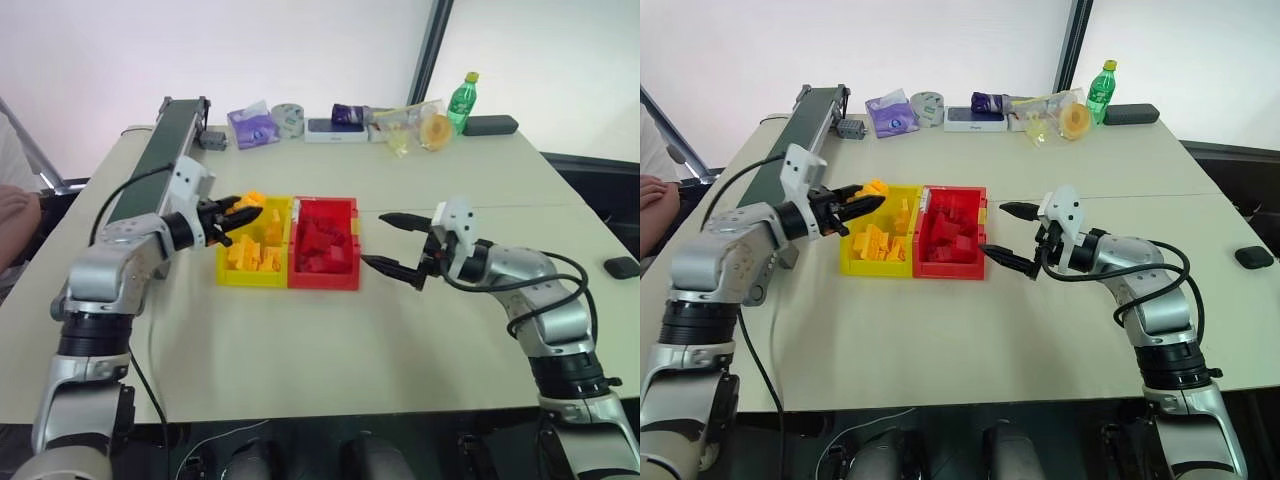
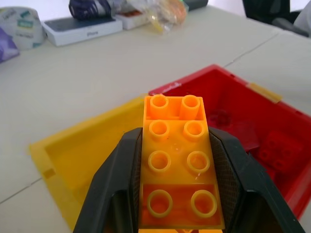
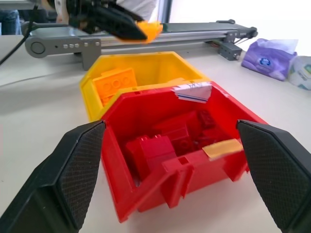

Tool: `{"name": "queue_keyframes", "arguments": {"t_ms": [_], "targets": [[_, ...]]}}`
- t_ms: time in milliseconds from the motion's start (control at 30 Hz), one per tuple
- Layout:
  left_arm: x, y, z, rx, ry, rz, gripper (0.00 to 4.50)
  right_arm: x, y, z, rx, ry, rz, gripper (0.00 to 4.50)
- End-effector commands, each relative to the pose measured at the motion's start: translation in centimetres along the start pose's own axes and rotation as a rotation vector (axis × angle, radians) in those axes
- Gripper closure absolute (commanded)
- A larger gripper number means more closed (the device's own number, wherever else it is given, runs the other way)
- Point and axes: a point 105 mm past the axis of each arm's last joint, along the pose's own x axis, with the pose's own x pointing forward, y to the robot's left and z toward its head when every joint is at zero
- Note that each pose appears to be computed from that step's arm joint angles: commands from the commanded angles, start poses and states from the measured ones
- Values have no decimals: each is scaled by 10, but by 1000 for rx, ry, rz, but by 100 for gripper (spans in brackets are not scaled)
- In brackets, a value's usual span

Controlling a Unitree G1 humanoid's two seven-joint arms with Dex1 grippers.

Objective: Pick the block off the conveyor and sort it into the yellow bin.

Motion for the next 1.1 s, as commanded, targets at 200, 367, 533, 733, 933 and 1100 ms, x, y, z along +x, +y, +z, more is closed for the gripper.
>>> {"name": "queue_keyframes", "arguments": {"t_ms": [200,367,533,733,933,1100], "targets": [[18,6,15,-28,-65,35,314,-5,-1,21,-49,-63,-20,0],[22,8,12,-38,-74,53,140,-7,0,21,-51,-64,-28,0],[3,15,26,12,-131,72,3,-9,0,20,-51,-60,-33,0],[-51,41,40,-7,-158,188,3,-10,0,17,-45,-56,-29,0],[-116,48,39,38,-164,236,3,-10,-7,16,-52,-44,-16,0],[-160,51,17,49,-104,302,3,-16,-13,14,-56,-24,-12,0]]}}
